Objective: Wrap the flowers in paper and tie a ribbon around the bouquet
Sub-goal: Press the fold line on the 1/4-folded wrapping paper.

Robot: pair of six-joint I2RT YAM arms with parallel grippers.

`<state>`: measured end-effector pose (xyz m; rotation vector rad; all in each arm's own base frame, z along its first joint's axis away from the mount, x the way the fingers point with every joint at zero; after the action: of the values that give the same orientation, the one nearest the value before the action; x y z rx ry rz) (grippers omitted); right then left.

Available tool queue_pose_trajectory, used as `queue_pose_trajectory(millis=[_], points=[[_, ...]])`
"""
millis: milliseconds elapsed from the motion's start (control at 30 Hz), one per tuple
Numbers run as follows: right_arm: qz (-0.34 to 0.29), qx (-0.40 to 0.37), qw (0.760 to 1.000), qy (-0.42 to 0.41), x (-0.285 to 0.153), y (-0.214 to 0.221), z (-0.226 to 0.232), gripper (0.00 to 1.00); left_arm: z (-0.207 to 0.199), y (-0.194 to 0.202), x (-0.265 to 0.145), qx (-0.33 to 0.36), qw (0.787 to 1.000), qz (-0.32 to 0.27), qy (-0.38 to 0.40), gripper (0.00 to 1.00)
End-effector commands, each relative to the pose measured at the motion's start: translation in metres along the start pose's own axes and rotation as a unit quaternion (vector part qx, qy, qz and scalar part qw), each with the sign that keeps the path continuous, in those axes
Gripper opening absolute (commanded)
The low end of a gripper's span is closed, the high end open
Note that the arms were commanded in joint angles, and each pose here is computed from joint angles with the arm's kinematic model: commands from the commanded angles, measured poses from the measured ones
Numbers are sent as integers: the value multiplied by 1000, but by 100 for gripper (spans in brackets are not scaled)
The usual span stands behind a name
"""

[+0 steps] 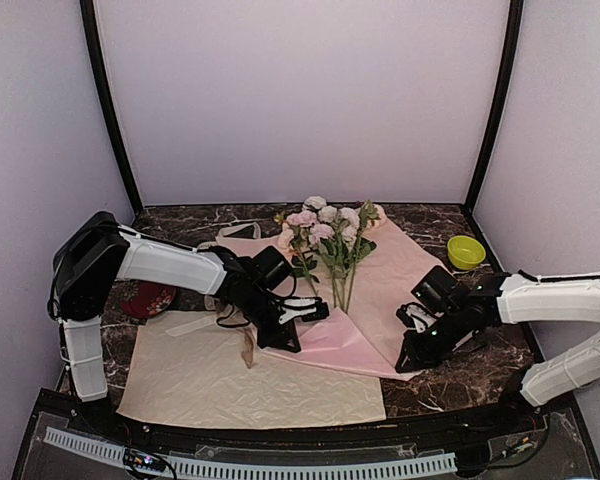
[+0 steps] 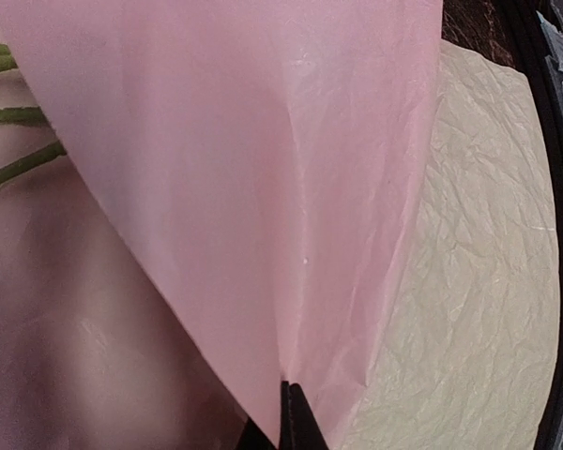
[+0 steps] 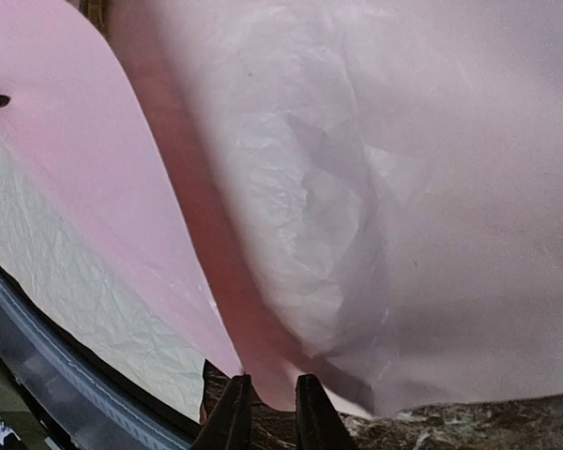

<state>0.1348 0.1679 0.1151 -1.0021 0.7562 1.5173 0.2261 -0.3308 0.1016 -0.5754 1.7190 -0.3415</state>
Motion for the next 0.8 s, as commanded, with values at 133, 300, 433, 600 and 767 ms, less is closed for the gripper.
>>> queue_pose_trajectory(millis=[133, 300, 433, 600, 767], points=[[-118, -80, 990, -22, -47, -30, 48, 20, 1, 8, 0, -27, 999, 17, 4, 0], [-111, -151, 969, -163, -22, -29, 92, 16, 1, 8, 1, -26, 1000, 15, 6, 0], [-81, -126, 984, -99, 16, -31, 75, 11, 1, 8, 1, -26, 999, 17, 6, 0], [-32, -94, 994, -36, 45, -20, 47, 7, 3, 8, 1, -31, 999, 23, -7, 2], [-26, -72, 997, 23, 53, -13, 27, 5, 11, 2, -7, -44, 997, 12, -55, 30]])
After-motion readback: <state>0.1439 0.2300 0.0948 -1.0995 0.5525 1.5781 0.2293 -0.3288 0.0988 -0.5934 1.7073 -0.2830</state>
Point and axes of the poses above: each gripper's point midway between its finger pads, its own x axis out along the fingers, its own z axis along the line the jaws close on, y = z × x, the point moved 9 cm from there along -x, back along the fingers
